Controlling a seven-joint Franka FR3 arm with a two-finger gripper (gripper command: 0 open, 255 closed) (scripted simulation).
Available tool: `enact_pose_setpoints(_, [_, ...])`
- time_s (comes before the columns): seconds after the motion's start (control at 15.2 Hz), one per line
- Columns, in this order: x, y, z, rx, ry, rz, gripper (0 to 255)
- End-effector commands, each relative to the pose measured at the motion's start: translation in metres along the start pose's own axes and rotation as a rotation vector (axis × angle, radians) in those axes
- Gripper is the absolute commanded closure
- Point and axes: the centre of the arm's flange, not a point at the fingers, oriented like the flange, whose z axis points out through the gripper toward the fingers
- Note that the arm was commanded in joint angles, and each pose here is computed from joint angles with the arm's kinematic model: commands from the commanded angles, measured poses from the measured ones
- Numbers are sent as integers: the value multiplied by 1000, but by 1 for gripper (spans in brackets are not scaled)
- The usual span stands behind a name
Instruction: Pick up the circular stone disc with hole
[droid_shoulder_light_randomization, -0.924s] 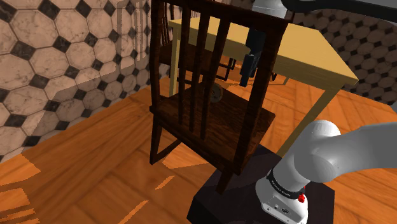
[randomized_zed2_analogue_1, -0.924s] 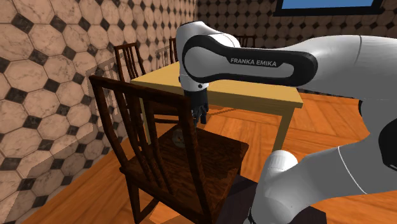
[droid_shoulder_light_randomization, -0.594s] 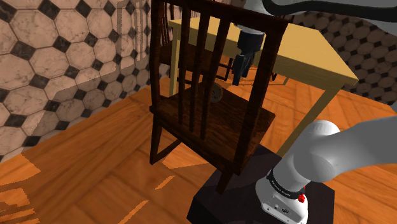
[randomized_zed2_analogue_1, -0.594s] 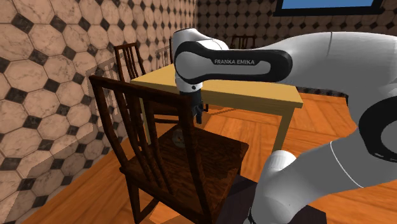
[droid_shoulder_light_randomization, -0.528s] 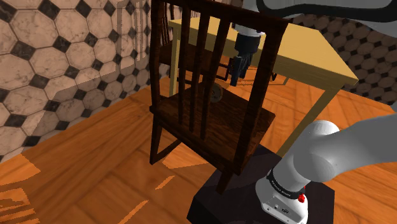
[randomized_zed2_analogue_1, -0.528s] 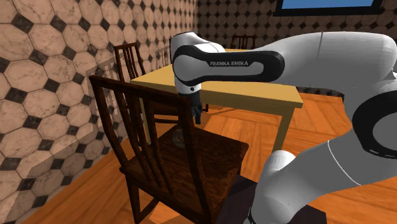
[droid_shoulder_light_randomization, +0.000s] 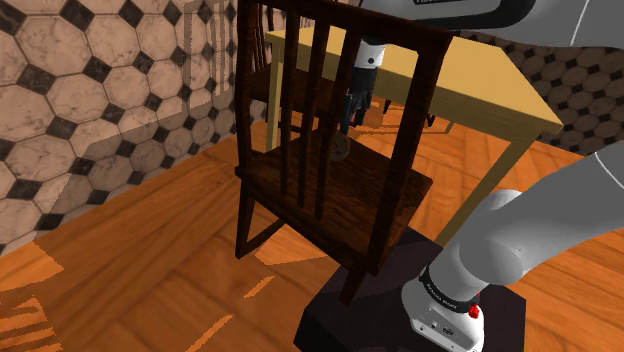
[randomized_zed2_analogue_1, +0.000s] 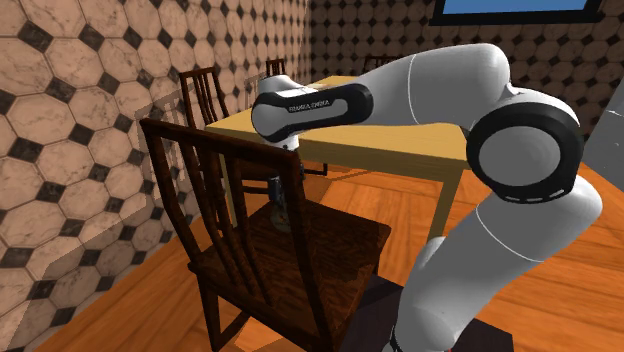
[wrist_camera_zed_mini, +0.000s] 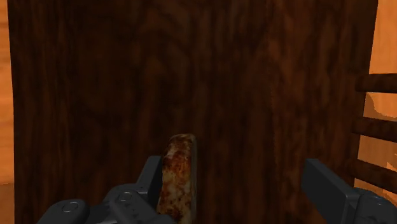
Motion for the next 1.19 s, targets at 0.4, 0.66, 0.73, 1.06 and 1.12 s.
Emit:
enact_pose_setpoints(0.4, [55, 43, 40, 28, -26, 32, 0])
enact_pose_setpoints(0.66, [58, 44, 61, 28, -26, 32, 0])
enact_pose_setpoints(0.73, [60, 45, 69, 28, -26, 32, 0])
enact_pose_setpoints(1.06, [59, 44, 69, 28, -26, 32, 255])
enact_pose_setpoints(1.12, [59, 44, 69, 28, -26, 32, 255])
